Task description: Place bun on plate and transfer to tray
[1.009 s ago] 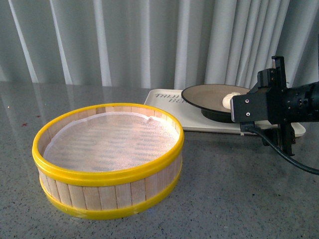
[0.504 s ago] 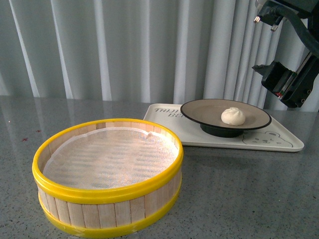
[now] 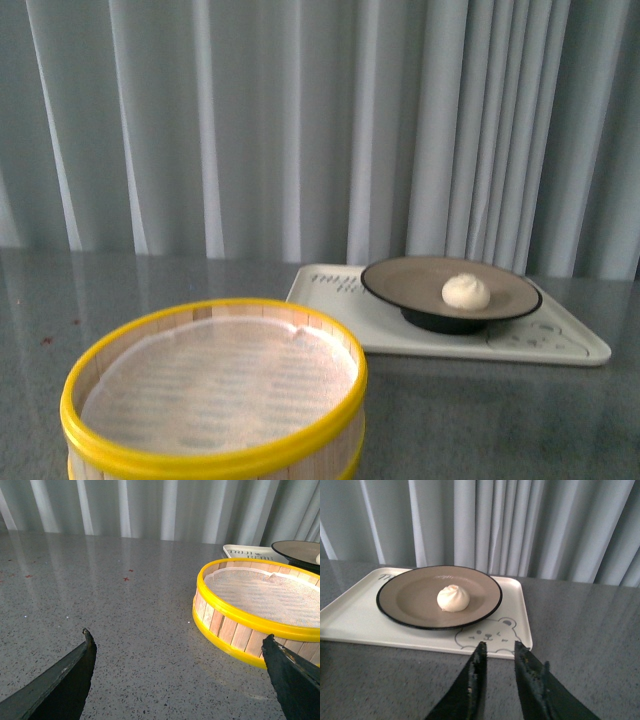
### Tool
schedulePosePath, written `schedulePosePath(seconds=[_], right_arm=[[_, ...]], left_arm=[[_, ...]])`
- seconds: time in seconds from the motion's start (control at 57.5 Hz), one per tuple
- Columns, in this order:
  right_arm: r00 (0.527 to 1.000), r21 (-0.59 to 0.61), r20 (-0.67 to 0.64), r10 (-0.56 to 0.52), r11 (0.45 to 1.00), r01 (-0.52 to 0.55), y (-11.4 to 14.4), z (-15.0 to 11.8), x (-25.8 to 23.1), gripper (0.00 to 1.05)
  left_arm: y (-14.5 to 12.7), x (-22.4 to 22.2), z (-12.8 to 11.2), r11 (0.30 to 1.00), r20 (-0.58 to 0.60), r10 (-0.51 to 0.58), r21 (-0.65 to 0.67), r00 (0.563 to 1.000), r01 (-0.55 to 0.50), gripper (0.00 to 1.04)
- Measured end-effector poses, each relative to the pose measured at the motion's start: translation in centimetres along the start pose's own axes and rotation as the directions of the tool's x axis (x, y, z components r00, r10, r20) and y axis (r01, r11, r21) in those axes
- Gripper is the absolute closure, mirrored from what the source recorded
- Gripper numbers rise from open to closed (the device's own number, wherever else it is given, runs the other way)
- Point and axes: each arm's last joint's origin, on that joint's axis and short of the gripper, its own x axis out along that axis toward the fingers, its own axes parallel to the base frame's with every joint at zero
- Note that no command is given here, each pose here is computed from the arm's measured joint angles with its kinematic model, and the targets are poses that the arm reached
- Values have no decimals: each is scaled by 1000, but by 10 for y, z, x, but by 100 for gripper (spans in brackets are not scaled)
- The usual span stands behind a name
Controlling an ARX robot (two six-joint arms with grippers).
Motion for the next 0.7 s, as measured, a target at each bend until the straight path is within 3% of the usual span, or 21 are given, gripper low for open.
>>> schedulePosePath(seconds=[0.07, 0.383, 0.696], right_arm=[[1000, 9, -5, 2, 1000, -2, -3, -7, -12, 103], [1000, 21, -2, -6, 1000, 6, -21, -29, -57, 103], [1000, 23, -6, -4, 1000, 4, -21, -39, -82, 103]], left_arm=[[0, 0, 0, 1000, 0, 0, 0, 1000, 0, 7], [0, 0, 0, 1000, 0, 0, 0, 1000, 0, 7], [0, 0, 0, 1000, 0, 0, 0, 1000, 0, 7]])
